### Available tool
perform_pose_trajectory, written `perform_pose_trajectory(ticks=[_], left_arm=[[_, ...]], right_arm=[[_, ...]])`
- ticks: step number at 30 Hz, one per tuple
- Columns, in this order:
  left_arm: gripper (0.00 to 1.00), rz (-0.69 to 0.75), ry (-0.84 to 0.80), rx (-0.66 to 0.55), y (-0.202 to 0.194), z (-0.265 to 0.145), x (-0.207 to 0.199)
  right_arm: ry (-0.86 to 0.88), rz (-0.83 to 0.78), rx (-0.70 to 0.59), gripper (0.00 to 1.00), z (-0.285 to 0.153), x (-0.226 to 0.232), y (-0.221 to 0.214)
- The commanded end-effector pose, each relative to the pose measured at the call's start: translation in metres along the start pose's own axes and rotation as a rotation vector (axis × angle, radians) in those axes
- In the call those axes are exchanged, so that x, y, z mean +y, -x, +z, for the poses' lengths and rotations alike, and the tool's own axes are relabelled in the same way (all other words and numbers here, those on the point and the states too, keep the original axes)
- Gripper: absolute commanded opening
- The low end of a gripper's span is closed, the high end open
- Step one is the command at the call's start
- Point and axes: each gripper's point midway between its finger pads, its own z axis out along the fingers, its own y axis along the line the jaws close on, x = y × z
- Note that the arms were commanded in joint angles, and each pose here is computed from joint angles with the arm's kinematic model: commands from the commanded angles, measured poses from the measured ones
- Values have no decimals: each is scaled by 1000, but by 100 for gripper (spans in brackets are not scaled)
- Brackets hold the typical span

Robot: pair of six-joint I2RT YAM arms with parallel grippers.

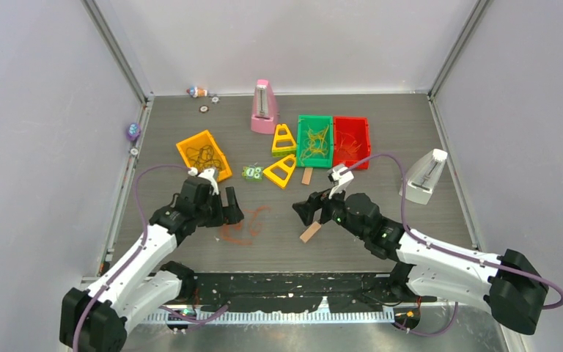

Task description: Untangle the cables

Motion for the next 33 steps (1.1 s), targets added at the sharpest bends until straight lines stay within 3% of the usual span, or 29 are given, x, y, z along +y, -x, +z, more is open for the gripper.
perform_pose_trajectory(ticks=[1,4,6,10,11,15,19,23,25,27,29,32,33], left_arm=[[86,-15,-26,-66,18,18,-12],[69,-3,-39,-6,4,31,-18],[51,17,-70,27,-3,37,-28],[3,62,-169,88,-16,45,-64],[0,77,-194,104,-19,44,-75],[0,152,-325,104,-16,26,-122],[0,210,-476,10,1,-9,-152],[1,228,-439,-84,15,-24,-140],[12,242,-381,-93,16,-22,-128],[16,261,-350,-79,14,-21,-120],[16,272,-342,-74,13,-21,-118],[0,279,-358,-74,12,-21,-120],[0,285,-371,-73,11,-21,-121]], right_arm=[[15,40,53,85,2,5,-12],[17,31,50,84,2,5,-9],[8,24,42,83,2,5,-4],[-57,12,49,81,-1,-8,-6],[-79,18,44,79,-2,-12,-6],[-115,38,35,77,-7,-20,-8],[-109,41,67,78,-6,-20,-18],[-43,19,123,80,3,-6,-25],[-15,6,165,82,10,1,-30],[20,-3,210,84,16,9,-36],[50,-10,251,86,21,15,-42],[100,-15,320,88,27,23,-58],[109,-16,320,88,29,26,-57]])
